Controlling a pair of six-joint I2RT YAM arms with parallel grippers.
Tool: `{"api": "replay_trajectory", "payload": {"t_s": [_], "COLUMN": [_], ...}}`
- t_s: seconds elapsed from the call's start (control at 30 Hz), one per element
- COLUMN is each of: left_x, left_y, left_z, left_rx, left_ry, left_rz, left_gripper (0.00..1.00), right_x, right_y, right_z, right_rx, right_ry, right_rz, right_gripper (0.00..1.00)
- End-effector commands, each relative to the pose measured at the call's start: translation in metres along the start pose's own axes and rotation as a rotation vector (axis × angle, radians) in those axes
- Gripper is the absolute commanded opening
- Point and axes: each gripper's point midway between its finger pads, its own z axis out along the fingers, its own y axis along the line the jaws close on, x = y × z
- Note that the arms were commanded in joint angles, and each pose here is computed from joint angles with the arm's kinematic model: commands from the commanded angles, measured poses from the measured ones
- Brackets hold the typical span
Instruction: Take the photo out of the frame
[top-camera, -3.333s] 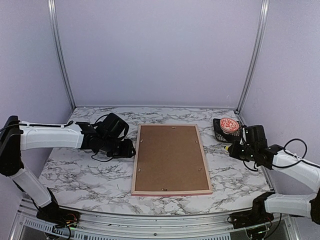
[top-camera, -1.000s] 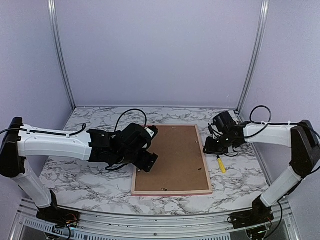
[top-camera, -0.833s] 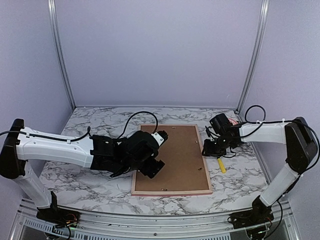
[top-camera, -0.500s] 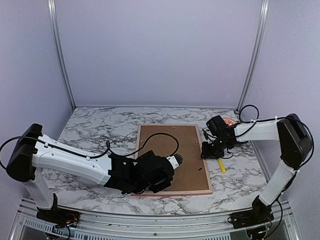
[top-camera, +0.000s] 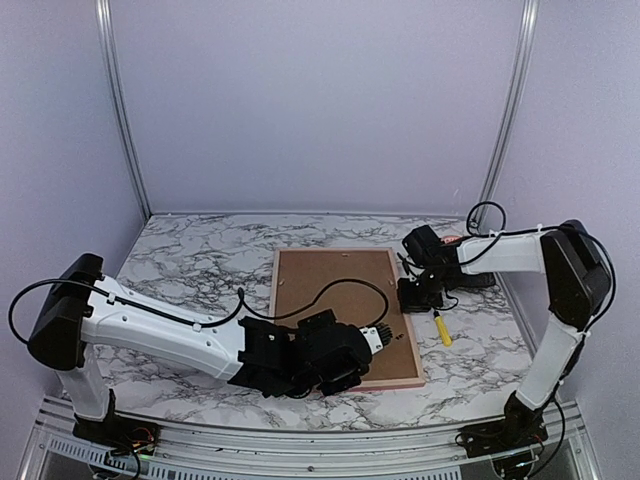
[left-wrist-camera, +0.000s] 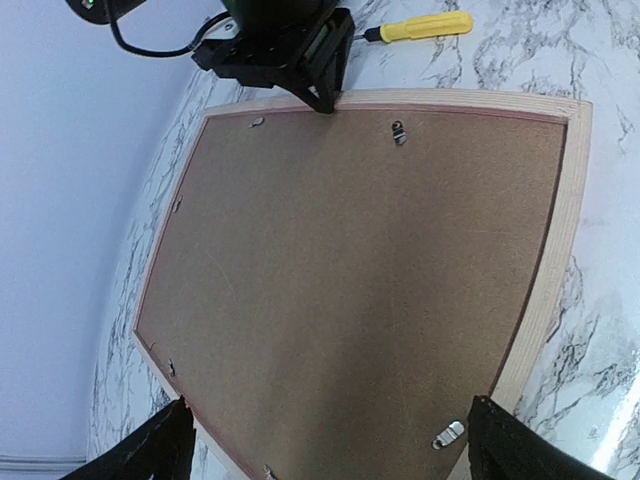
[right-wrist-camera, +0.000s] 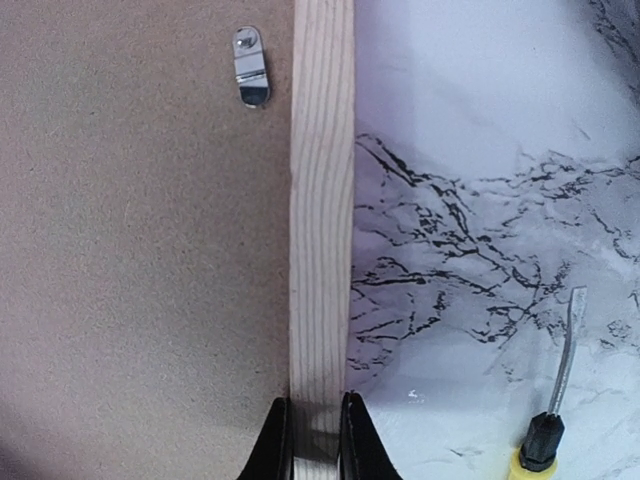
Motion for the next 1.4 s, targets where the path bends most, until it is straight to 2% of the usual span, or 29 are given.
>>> {"api": "replay_trajectory", "payload": {"t_s": [0.0, 0.17, 0.53, 0.8, 1.2, 1.3, 1.37], "left_x": [0.000, 0.002, -0.001, 0.000, -0.002, -0.004, -0.005], "left_y": [-0.030, -0.055, -0.091, -0.094, -0.092, -0.084, -0.083], "left_z": [-0.001, 0.007, 0.017, 0.030, 0.066, 0.071, 0.072], "left_rx": [0.013, -0.048, -0.130, -0.213, -0.347, -0.381, -0.388], "left_ry": [0.016, 0.066, 0.083, 0.102, 0.121, 0.119, 0.113], "left_rz": [0.121, 0.225, 0.318, 0.374, 0.376, 0.351, 0.345], "left_gripper": [0.96, 0.97, 0.98, 0.99, 0.99, 0.96, 0.89], "right_x": [-0.003, -0.007, -0.028, -0.031, -0.033, -0.032, -0.033], "right_y": [0.000, 0.006, 0.011, 0.016, 0.024, 0.024, 0.025], "right_z": [0.001, -0.001, -0.037, -0.047, -0.060, -0.062, -0.063], "right_rx": [0.047, 0.043, 0.080, 0.084, 0.081, 0.080, 0.077], "right_ry": [0.018, 0.050, 0.056, 0.063, 0.061, 0.058, 0.053], "right_rz": [-0.009, -0.006, -0.015, -0.008, -0.011, -0.010, -0.008], "right_gripper": [0.00, 0.00, 0.00, 0.00, 0.00, 0.00, 0.00]}}
